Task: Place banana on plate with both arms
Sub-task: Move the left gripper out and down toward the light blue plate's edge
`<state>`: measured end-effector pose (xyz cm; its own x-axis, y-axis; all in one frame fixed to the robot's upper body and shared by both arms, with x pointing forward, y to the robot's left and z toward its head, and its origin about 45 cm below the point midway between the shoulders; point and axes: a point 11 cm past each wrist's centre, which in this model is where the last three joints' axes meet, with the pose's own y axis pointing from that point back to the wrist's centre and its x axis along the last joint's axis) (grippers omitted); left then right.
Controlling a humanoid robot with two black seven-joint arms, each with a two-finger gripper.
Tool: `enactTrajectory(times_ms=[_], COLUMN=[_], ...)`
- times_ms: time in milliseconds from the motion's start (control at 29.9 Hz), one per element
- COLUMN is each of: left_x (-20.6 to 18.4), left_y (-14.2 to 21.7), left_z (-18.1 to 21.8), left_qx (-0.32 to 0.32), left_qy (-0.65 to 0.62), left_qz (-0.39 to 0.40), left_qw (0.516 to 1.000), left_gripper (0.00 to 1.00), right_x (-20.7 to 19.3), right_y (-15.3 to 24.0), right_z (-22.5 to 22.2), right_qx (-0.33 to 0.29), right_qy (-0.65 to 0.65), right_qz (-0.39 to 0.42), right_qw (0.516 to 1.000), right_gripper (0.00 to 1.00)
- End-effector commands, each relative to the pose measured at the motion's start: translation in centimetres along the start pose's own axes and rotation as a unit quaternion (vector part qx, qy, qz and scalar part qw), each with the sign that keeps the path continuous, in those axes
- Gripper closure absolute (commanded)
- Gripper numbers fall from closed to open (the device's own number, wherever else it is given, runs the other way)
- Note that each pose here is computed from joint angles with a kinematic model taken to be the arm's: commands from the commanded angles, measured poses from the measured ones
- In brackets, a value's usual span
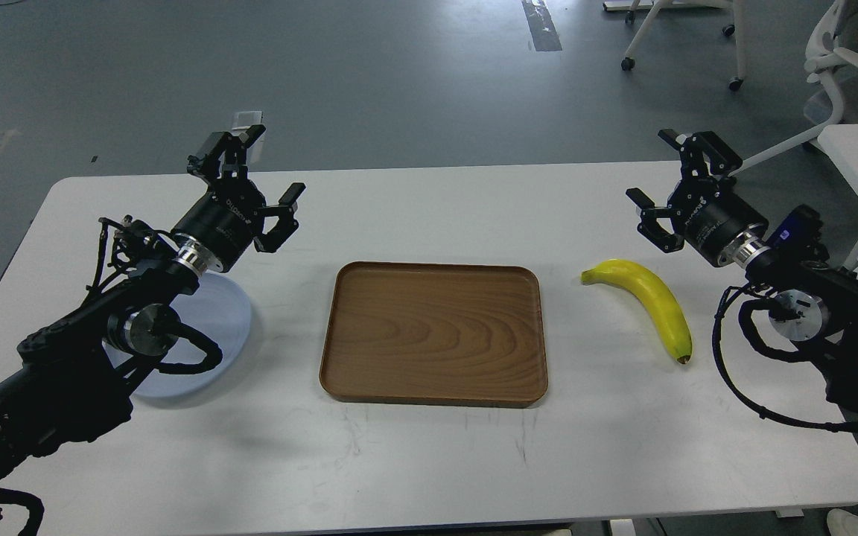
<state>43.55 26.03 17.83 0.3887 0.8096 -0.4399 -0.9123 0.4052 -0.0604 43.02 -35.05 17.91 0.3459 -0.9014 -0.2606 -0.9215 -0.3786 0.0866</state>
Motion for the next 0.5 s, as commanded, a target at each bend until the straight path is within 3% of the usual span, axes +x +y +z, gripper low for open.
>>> enactTrajectory(times_ms=[0,468], left_x=[0.1,1.6], left_y=[0.1,1.0], left_z=[0.0,1.1], left_qx=[0.000,0.005], left_qy=[0.000,-0.014], left_qz=[0.002,-0.002], left_qw=[1.000,1.000], left_gripper=[0.00,0.00], right_x=[0.0,0.2], right_y=[0.1,0.2], right_z=[0.2,0.4], right_qx=[-0.002,-0.004], right_qy=[-0.001,0.001], right_qz=[0.001,0.004], right_qw=[1.000,1.000], right_gripper=[0.01,0.01])
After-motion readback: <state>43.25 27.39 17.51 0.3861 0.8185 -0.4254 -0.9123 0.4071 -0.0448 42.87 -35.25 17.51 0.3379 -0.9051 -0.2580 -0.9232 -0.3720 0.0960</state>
